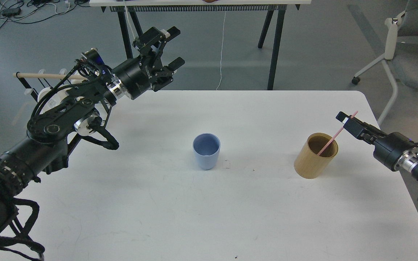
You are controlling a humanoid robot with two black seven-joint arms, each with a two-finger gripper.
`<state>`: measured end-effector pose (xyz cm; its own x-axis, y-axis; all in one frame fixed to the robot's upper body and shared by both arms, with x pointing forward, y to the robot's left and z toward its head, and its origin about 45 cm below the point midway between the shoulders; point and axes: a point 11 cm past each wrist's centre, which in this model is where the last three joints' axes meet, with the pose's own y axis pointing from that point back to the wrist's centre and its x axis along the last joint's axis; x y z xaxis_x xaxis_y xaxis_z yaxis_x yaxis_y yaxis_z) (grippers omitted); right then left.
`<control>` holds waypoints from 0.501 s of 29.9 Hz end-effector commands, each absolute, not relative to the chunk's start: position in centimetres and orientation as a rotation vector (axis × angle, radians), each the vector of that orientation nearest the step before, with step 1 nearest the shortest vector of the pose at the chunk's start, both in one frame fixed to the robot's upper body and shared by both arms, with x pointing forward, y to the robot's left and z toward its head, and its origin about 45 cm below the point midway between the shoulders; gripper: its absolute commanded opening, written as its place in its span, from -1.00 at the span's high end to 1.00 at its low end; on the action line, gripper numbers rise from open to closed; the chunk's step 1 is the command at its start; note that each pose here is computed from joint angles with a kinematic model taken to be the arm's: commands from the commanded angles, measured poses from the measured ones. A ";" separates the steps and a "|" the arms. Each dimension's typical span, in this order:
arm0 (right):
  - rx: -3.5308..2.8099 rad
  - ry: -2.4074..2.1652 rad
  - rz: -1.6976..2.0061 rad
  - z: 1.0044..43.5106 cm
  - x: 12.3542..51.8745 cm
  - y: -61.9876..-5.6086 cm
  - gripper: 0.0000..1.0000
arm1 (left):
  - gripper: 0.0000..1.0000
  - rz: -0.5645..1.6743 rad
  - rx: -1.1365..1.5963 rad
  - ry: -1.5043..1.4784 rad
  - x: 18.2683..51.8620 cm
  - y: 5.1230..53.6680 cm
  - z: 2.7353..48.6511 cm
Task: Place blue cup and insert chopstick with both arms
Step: 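Grasp the pink straw in the tan cup with the right gripper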
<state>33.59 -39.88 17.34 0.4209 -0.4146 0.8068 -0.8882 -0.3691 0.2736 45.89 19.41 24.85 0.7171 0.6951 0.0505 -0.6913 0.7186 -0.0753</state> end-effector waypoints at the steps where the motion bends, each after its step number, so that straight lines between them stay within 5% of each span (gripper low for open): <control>1: 1.940 -1.119 0.856 17.6 33.6 -40.2 0.50 | -0.98 0.768 -0.051 -0.072 45.8 19.4 24.6; 15: 1.909 -1.142 0.871 18.3 33.6 -41.1 1.00 | -0.98 0.777 -0.052 -0.059 45.6 19.6 24.1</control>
<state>33.53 -40.81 17.94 0.3825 -0.4125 0.8268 -0.9064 -0.3411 0.2491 45.65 19.61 24.16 0.7124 0.7008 0.0357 -0.6979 0.7129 -0.0683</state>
